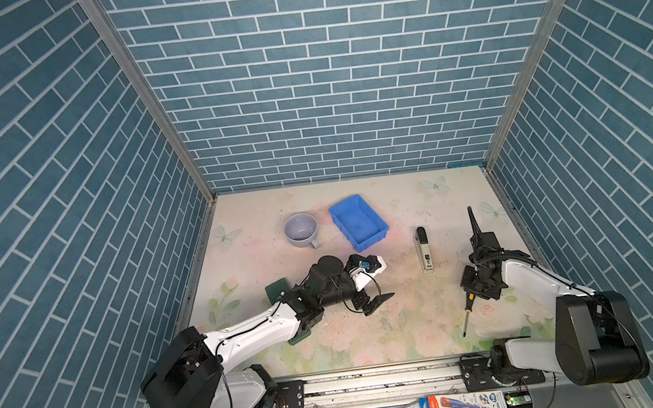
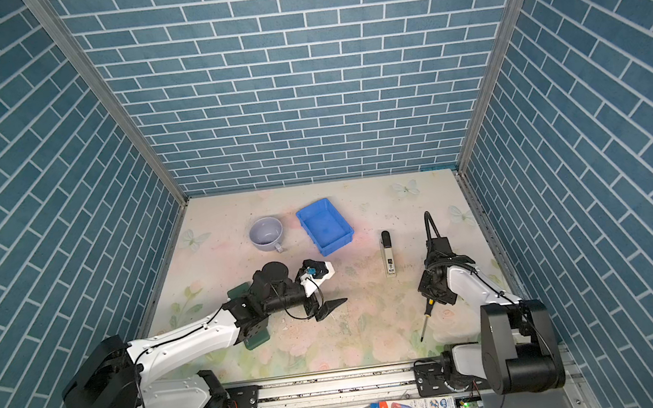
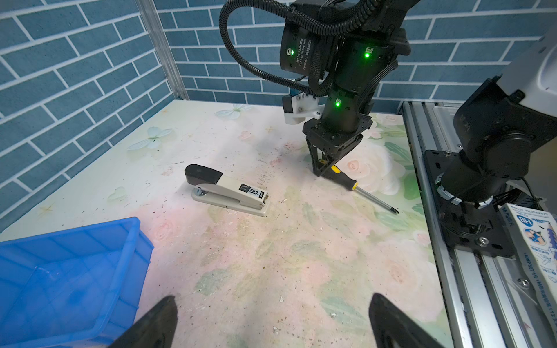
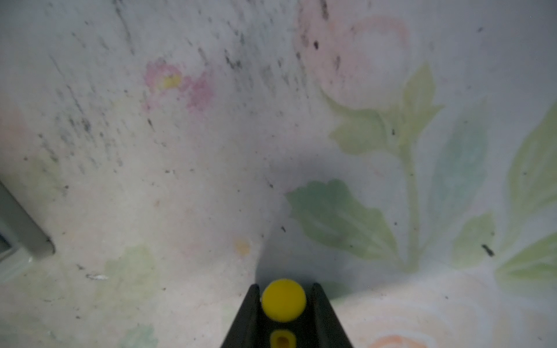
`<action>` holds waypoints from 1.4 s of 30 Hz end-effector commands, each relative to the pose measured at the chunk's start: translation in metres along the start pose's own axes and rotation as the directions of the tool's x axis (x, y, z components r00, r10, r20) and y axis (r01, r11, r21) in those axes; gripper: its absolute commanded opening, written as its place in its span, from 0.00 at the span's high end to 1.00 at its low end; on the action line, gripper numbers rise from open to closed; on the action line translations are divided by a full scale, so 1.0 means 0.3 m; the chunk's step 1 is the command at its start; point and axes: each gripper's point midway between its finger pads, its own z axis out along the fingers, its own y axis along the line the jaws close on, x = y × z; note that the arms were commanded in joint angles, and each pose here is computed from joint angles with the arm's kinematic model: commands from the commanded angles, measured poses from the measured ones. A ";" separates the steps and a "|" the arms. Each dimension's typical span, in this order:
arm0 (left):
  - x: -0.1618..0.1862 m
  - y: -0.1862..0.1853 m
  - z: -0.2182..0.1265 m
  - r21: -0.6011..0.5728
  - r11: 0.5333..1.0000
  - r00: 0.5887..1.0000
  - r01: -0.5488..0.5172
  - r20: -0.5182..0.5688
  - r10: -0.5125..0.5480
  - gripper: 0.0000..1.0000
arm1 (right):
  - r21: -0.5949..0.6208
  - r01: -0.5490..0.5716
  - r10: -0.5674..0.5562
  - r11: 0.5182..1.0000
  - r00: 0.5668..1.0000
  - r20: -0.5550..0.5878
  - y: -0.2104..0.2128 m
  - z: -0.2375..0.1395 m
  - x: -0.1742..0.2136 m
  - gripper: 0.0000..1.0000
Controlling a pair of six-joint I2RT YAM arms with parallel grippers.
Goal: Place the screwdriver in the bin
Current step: 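Close the right gripper on the screwdriver's yellow handle end, then lift the screwdriver with the right gripper and carry it over the blue bin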
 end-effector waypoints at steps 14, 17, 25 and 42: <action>0.004 0.051 -0.063 -0.059 0.996 0.998 0.066 0.022 -0.065 0.00 | -0.141 0.085 -0.060 0.986 0.983 0.176 0.148 -0.164 -0.159 0.87; 0.012 0.069 -0.083 -0.084 0.994 0.997 0.073 0.020 -0.072 0.00 | -0.156 0.125 -0.088 0.980 0.971 0.224 0.204 -0.215 -0.209 0.87; 0.009 0.101 -0.152 -0.155 0.986 0.998 0.059 -0.002 -0.060 0.00 | -0.234 0.250 -0.160 0.940 0.925 0.344 0.381 -0.363 -0.315 0.87; -0.013 0.154 -0.326 -0.351 0.934 0.997 0.061 -0.021 -0.073 0.00 | -0.342 0.536 -0.331 0.772 0.798 0.504 0.849 -0.481 -0.435 0.89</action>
